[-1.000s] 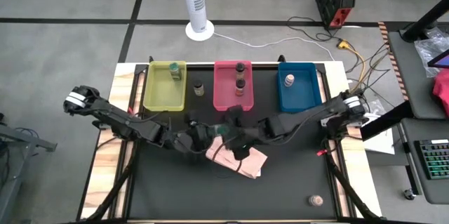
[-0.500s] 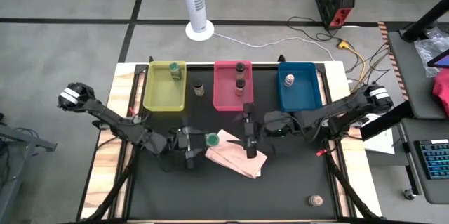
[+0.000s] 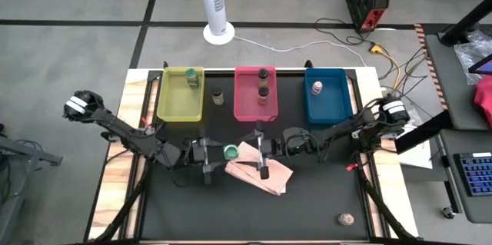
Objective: Sort spices by type
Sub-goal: Put the green seasoning bottle into the yellow bin
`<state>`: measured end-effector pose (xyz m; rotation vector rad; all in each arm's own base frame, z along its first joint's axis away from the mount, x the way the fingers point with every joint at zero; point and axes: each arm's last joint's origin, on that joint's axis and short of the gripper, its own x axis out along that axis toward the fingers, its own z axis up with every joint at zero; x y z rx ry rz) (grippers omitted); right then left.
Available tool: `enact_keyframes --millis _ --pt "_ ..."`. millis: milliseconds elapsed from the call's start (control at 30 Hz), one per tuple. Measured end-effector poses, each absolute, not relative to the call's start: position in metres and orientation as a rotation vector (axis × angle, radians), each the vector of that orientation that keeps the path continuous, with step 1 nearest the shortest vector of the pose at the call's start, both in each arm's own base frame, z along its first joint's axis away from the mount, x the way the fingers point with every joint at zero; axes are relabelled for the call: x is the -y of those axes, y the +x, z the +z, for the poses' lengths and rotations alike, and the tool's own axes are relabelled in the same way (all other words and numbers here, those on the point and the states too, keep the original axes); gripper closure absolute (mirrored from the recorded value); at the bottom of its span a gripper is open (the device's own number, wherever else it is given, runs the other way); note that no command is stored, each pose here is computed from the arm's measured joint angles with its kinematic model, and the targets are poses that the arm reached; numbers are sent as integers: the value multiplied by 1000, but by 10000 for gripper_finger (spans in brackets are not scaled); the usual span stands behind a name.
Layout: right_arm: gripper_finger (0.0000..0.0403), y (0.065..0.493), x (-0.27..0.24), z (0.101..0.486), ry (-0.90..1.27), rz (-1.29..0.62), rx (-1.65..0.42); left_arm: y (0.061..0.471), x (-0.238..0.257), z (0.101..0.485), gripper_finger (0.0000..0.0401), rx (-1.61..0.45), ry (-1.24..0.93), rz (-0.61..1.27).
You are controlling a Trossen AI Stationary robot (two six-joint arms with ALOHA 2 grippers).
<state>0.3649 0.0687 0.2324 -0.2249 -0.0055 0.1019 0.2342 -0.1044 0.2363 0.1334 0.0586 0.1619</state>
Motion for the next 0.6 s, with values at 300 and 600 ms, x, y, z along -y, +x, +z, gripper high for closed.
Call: enact_keyframes --millis 300,600 --pt "73 383 -70 246 -248 225 66 237 106 230 214 -80 135 158" --pt "165 384 -67 246 -269 216 60 238 107 230 207 -77 140 153"
